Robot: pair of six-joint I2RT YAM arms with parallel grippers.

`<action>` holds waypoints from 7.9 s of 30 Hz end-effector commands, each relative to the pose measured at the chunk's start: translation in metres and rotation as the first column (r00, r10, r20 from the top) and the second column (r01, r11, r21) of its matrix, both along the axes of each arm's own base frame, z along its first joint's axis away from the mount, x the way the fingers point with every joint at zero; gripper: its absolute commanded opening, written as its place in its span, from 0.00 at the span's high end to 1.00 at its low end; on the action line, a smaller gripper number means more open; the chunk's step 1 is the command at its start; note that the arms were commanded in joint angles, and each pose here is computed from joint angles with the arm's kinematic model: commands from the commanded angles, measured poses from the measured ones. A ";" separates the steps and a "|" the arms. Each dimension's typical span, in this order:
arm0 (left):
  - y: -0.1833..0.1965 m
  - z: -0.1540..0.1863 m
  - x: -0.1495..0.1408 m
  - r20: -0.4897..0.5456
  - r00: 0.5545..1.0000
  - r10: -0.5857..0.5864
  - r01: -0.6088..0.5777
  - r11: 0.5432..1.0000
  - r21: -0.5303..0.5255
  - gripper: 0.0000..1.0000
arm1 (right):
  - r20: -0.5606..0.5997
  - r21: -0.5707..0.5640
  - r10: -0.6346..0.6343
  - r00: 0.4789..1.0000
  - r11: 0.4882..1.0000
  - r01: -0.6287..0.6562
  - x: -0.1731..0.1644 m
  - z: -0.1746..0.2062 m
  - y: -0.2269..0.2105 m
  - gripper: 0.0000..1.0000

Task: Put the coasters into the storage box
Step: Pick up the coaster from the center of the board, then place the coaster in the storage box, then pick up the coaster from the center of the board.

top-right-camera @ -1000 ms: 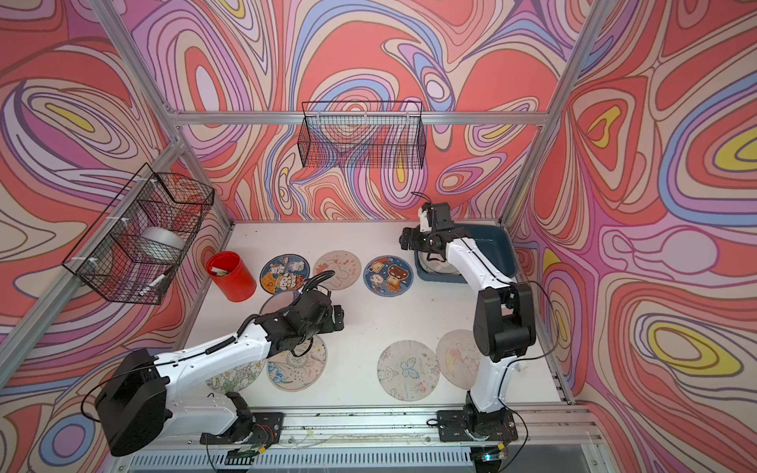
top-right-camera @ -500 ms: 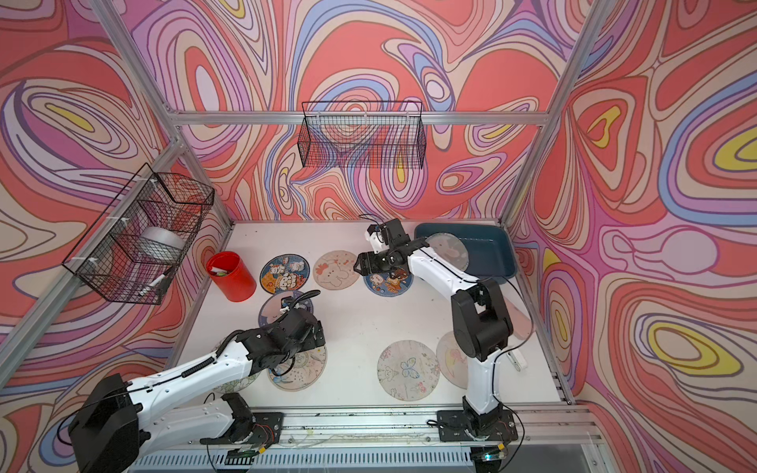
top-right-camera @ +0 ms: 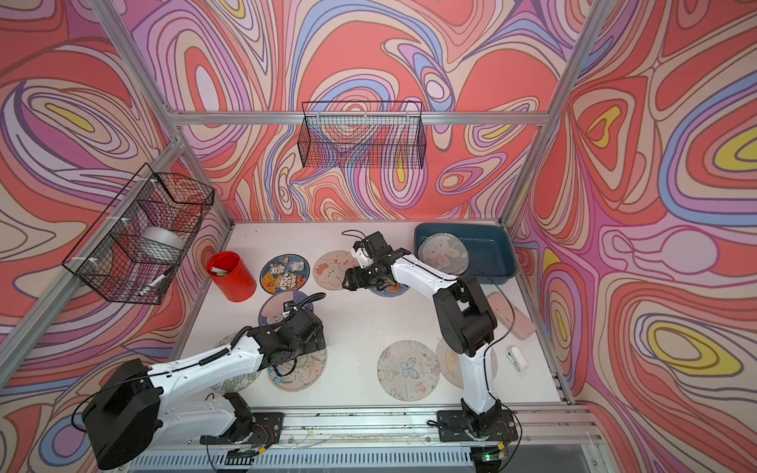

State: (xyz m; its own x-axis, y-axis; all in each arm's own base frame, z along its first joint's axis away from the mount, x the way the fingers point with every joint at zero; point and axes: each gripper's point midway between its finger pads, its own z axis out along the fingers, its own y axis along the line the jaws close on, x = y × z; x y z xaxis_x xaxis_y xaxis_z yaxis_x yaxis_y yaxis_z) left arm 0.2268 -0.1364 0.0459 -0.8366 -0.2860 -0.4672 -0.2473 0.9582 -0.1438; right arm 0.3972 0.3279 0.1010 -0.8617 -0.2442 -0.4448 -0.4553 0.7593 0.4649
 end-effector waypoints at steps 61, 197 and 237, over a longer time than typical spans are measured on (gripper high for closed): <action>-0.059 0.020 0.046 -0.020 0.990 -0.138 0.137 0.988 -0.069 1.00 | 0.171 -0.129 -0.044 0.984 0.989 0.066 -0.010 0.008 -0.045 0.24; -0.125 0.082 0.094 0.254 0.913 -0.320 0.381 0.892 -0.242 0.04 | 0.232 -0.198 -0.787 0.572 0.537 0.820 0.136 -0.049 -0.354 0.73; -0.203 0.030 0.031 -0.025 0.741 -0.671 0.666 0.739 -0.095 0.00 | 0.076 -0.089 -0.771 0.632 0.626 0.775 -0.028 0.026 -0.315 0.23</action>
